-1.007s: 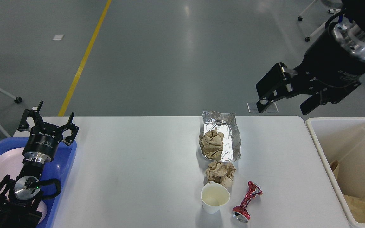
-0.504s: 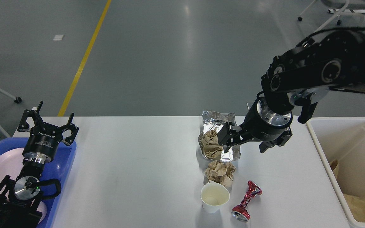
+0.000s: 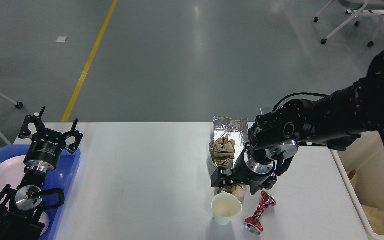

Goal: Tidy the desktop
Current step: 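Lower the right gripper onto the white paper cup and grasp it, then carry the white paper cup into the white bin and release it, then raise the right gripper out of the bin and move it over the foil bag, then lower the right gripper onto the crumpled brown paper and grasp it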

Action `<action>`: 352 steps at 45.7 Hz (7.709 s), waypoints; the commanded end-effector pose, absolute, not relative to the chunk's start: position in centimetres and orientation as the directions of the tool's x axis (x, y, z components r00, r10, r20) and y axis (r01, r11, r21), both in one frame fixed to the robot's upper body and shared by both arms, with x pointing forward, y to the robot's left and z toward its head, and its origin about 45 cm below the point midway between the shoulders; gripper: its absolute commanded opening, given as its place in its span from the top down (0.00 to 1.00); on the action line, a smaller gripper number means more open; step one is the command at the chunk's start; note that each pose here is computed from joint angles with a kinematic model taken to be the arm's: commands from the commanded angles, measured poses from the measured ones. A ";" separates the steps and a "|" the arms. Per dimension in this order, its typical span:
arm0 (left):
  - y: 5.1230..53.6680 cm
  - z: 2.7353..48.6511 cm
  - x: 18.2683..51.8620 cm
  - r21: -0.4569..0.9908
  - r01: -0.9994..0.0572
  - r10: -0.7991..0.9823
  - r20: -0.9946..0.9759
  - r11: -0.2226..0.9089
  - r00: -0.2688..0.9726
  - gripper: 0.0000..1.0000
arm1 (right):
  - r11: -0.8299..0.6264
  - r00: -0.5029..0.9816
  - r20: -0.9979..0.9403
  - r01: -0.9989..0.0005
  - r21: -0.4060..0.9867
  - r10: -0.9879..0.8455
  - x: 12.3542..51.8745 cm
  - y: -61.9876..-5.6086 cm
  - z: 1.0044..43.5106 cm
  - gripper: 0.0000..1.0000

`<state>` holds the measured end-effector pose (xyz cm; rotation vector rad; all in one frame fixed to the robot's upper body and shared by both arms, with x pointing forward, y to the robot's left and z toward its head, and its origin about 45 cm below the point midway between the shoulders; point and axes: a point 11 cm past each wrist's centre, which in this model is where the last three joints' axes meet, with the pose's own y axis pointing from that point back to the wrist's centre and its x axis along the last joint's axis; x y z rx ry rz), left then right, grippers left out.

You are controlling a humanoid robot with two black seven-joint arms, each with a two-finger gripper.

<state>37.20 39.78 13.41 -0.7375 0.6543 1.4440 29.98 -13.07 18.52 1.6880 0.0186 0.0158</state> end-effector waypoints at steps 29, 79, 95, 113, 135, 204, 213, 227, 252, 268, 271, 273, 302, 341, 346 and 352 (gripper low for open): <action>39.8 13.4 37.2 -0.052 -0.999 0.627 -0.778 -0.012 0.033 0.04 | -0.089 0.997 0.082 -0.081 0.993 0.010 28.2 -13.0 12.3 0.03; 39.8 13.4 37.2 -0.051 -0.999 0.627 -0.778 -0.011 0.033 0.04 | -0.090 0.975 0.022 -0.043 0.995 -0.219 27.3 -13.9 11.9 1.00; 39.8 13.4 37.2 -0.051 -0.999 0.627 -0.778 -0.011 0.033 0.04 | -0.156 0.978 -0.050 0.019 0.988 -0.201 29.9 -15.0 20.2 1.00; 39.8 13.4 37.2 -0.052 -0.999 0.627 -0.778 -0.012 0.033 0.04 | -0.130 0.982 0.014 -0.039 0.991 -0.189 32.0 -18.5 31.5 1.00; 39.8 13.4 37.2 -0.052 -0.999 0.627 -0.778 -0.012 0.033 0.04 | 0.026 0.930 0.176 -0.177 0.984 -0.323 33.0 -25.2 34.4 1.00; 39.8 13.4 37.2 -0.052 -0.999 0.627 -0.778 -0.012 0.033 0.04 | 0.601 0.604 0.624 -0.280 0.749 -0.496 23.6 -54.4 1.6 1.00; 39.8 13.4 37.2 -0.052 -0.999 0.627 -0.778 -0.012 0.033 0.04 | 0.675 0.517 0.746 -0.372 0.638 -0.420 24.8 -55.3 3.1 0.00; 39.8 13.4 37.2 -0.052 -0.999 0.627 -0.778 -0.012 0.033 0.04 | 0.658 0.504 0.734 -0.365 0.659 -0.455 25.2 -54.4 2.8 0.00; 39.8 13.4 37.2 -0.052 -0.999 0.627 -0.778 -0.012 0.033 0.04 | 0.062 0.654 0.335 -0.403 0.913 -0.679 39.1 -36.9 21.7 0.00; 39.8 13.4 37.2 -0.051 -0.999 0.627 -0.778 -0.012 0.032 0.04 | -0.085 0.758 0.435 -0.537 0.839 -0.486 43.5 -26.6 33.7 0.00; 39.8 13.4 37.2 -0.052 -0.999 0.627 -0.778 -0.012 0.033 0.04 | -0.097 0.771 0.446 -0.541 0.835 -0.455 43.4 -25.1 34.7 0.00; 39.8 13.4 37.2 -0.052 -0.999 0.627 -0.778 -0.012 0.033 0.04 | -0.085 0.790 0.428 -0.511 0.855 -0.439 42.7 -25.2 33.8 0.00; 39.8 13.4 37.2 -0.051 -0.999 0.627 -0.778 -0.012 0.032 0.04 | -0.076 1.000 -0.018 0.016 0.997 -0.026 32.2 -17.5 39.6 0.00; 39.8 13.4 37.2 -0.052 -0.999 0.627 -0.778 -0.012 0.033 0.04 | -0.071 0.963 0.221 -0.234 0.970 -0.156 36.9 -17.9 33.5 0.00; 39.8 13.4 37.2 -0.052 -0.999 0.627 -0.778 -0.012 0.033 0.04 | -0.021 0.923 0.334 -0.344 0.939 -0.190 38.1 -18.3 29.0 0.00; 39.8 13.4 37.2 -0.052 -0.999 0.627 -0.778 -0.012 0.033 0.04 | 0.024 0.869 0.469 -0.471 0.882 -0.155 40.1 -18.5 24.8 0.00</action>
